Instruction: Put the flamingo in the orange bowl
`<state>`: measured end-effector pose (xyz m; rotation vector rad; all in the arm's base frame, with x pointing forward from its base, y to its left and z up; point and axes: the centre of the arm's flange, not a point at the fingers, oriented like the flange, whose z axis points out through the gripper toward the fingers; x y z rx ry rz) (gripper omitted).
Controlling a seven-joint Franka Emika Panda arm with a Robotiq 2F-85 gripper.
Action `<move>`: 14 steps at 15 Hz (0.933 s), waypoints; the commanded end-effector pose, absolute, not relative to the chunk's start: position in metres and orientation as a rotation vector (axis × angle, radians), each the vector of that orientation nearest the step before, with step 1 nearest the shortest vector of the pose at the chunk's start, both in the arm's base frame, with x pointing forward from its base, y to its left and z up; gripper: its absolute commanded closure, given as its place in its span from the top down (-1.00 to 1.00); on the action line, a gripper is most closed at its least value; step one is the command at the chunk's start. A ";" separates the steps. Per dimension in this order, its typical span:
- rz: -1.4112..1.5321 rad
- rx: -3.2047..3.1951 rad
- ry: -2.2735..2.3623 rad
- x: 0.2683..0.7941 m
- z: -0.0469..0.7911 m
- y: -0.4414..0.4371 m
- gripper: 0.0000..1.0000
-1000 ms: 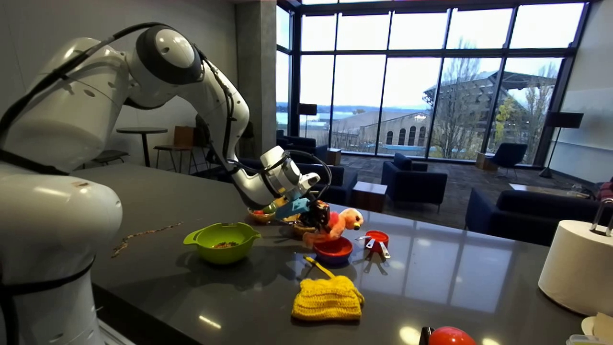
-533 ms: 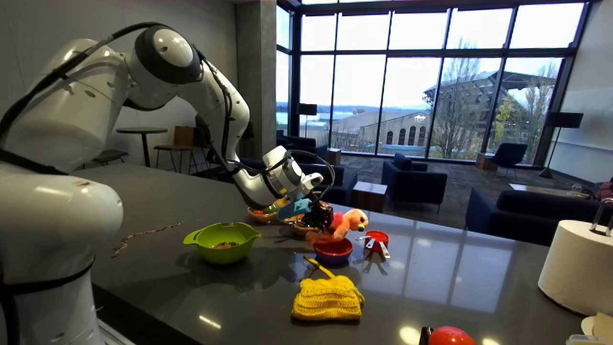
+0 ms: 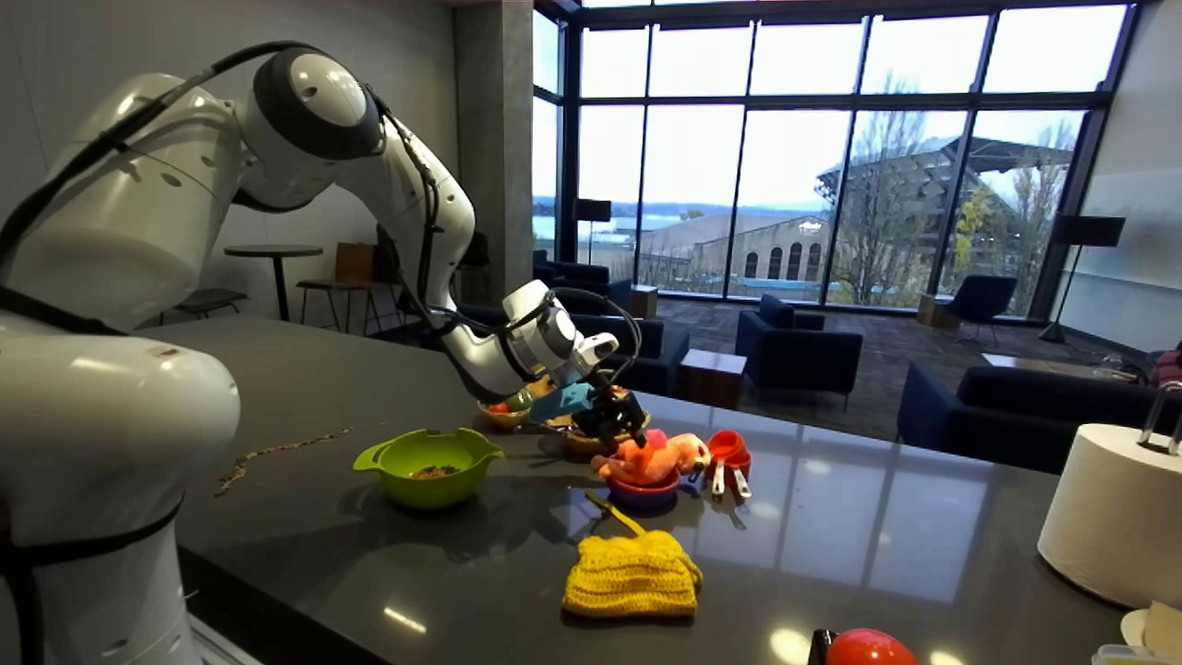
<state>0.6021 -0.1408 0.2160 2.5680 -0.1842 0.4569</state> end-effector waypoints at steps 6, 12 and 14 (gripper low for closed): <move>0.498 2.585 -0.196 0.580 0.270 -0.133 1.00; 0.359 2.718 -0.220 0.557 0.308 -0.147 1.00; 0.296 2.759 -0.230 0.549 0.320 -0.148 1.00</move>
